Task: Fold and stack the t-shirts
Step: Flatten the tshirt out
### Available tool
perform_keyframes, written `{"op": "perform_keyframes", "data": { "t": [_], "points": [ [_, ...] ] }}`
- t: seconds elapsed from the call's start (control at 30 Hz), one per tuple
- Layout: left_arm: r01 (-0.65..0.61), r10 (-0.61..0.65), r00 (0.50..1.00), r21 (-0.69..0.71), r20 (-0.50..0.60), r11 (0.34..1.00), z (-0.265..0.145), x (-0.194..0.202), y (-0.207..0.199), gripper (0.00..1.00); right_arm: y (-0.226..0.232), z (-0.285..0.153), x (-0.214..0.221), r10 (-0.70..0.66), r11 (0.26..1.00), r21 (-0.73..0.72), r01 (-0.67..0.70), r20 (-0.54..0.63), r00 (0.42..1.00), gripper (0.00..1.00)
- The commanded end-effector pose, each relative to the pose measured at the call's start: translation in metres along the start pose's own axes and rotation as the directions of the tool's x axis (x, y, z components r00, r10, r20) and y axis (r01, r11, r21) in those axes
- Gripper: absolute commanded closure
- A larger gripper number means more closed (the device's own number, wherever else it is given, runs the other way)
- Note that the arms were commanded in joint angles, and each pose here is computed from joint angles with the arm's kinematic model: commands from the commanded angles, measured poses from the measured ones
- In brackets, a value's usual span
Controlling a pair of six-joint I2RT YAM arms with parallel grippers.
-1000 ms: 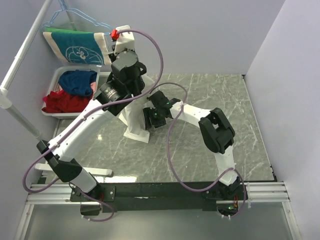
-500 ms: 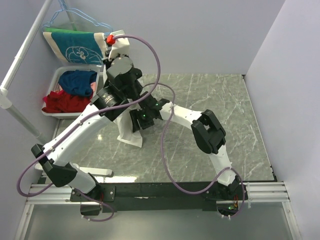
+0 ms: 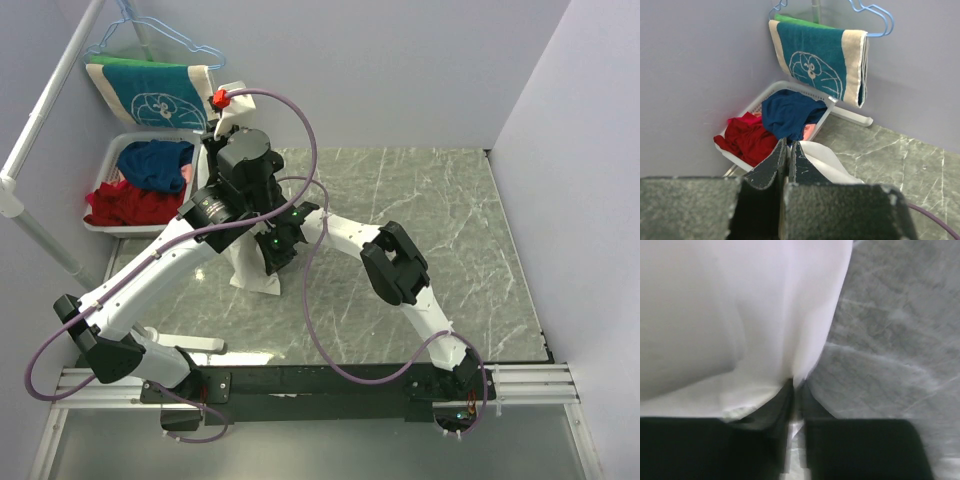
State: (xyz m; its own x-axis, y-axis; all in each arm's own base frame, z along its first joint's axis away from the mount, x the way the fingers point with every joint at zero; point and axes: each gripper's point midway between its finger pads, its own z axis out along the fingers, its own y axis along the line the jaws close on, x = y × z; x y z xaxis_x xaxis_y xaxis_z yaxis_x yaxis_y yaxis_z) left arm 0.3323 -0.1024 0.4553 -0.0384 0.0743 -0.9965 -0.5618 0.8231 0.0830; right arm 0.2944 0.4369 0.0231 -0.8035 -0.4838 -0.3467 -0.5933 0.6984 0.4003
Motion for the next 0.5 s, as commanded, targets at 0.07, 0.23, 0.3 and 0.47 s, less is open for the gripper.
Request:
{"op": "perform_keyframes", "data": {
  "t": [0.07,0.23,0.3,0.47],
  "points": [
    [0.058,-0.058,0.998,-0.025,-0.002,0.998,-0.004,-0.006,0.020,0.99,-0.011,0.005,0.019,0.010,0.996,0.087,-0.004,-0.059,0.998,1.00],
    [0.066,-0.066,0.998,-0.011,0.000,0.998,-0.003,-0.009,0.014,0.99,-0.036,-0.032,0.003,0.049,0.964,0.256,-0.066,0.074,0.996,1.00],
    [0.066,-0.066,0.998,-0.002,0.000,0.998,-0.003,-0.011,0.011,0.99,-0.058,-0.062,-0.002,0.101,0.940,0.307,-0.147,0.162,0.982,1.00],
    [0.078,-0.078,0.997,0.042,0.002,0.996,-0.002,-0.012,-0.003,0.99,-0.112,-0.143,0.001,0.223,0.875,0.341,-0.344,0.348,0.911,1.00]
  ]
}}
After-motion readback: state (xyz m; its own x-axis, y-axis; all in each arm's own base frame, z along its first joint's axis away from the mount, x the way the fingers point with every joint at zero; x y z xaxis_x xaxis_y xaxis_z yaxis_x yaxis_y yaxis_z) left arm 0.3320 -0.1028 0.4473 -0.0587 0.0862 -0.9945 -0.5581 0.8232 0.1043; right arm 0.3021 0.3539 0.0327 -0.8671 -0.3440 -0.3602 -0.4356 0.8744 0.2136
